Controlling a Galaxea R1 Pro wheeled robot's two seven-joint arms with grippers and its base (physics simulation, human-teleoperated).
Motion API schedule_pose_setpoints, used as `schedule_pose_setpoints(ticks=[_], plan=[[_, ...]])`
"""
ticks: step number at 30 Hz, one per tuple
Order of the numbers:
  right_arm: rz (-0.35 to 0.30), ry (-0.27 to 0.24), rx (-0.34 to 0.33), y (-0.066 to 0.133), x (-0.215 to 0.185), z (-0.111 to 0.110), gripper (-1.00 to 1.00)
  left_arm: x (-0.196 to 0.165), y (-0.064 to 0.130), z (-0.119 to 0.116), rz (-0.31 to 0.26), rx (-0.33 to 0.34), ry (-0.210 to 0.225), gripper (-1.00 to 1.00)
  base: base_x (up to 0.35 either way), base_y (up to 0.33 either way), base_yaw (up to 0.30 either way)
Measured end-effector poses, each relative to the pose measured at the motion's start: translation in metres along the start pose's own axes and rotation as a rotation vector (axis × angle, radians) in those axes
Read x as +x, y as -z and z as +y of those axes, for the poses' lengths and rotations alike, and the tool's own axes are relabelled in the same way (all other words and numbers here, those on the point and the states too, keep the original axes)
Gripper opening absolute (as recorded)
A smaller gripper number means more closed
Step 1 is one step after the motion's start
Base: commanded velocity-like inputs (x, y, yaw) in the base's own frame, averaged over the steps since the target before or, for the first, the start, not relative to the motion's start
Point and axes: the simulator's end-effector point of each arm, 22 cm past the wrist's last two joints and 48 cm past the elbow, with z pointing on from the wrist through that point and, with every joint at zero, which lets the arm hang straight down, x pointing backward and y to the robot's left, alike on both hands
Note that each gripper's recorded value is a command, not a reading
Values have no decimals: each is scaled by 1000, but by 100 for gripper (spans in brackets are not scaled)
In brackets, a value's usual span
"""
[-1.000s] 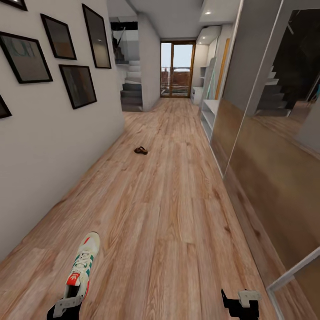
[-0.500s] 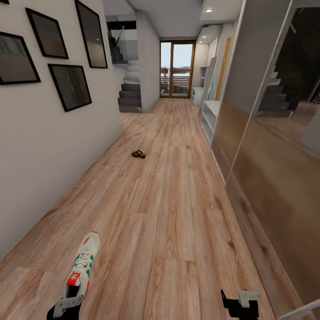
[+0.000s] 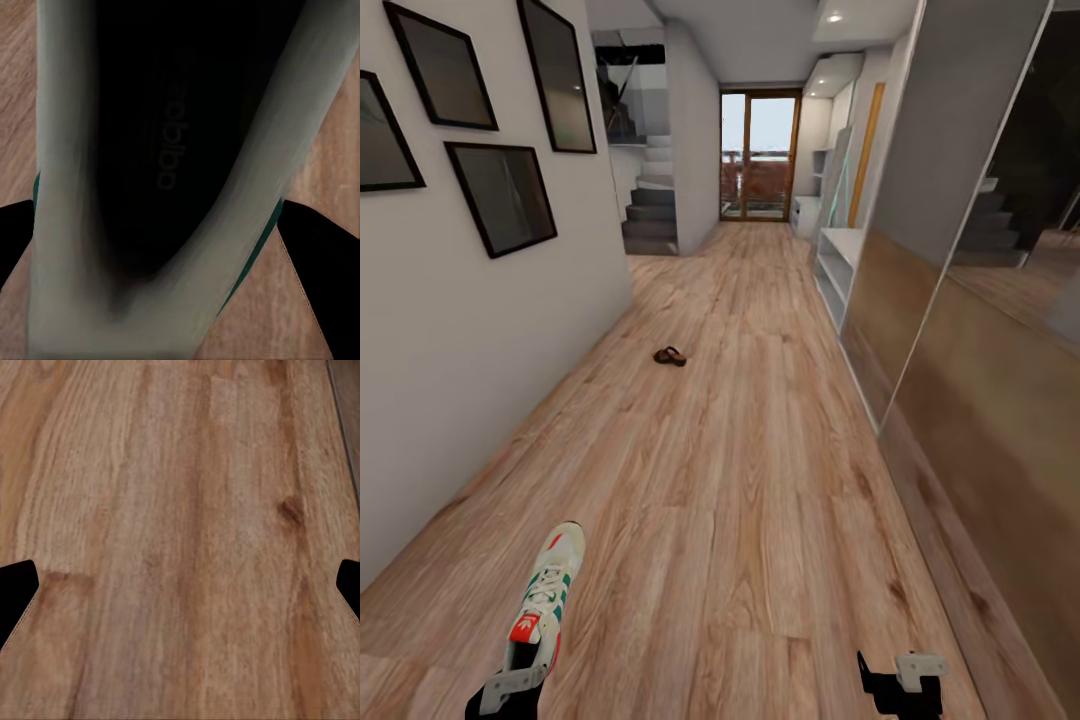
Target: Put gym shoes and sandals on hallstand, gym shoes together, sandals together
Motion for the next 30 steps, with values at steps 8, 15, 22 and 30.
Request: schedule_pose_setpoints(ticks=[8,15,22,30], plan=[[2,0,0,0,1,0,100,0,0,0,0,0,0,-100,339,0,0],[2,0,-1,0,1,0,100,0,0,0,0,0,0,-100,339,0,0],[1,0,-2,0,0,0,100,0,0,0,0,0,0,-100,339,0,0],[1,0,-1,0,0,0,100,0,0,0,0,0,0,-100,339,0,51]])
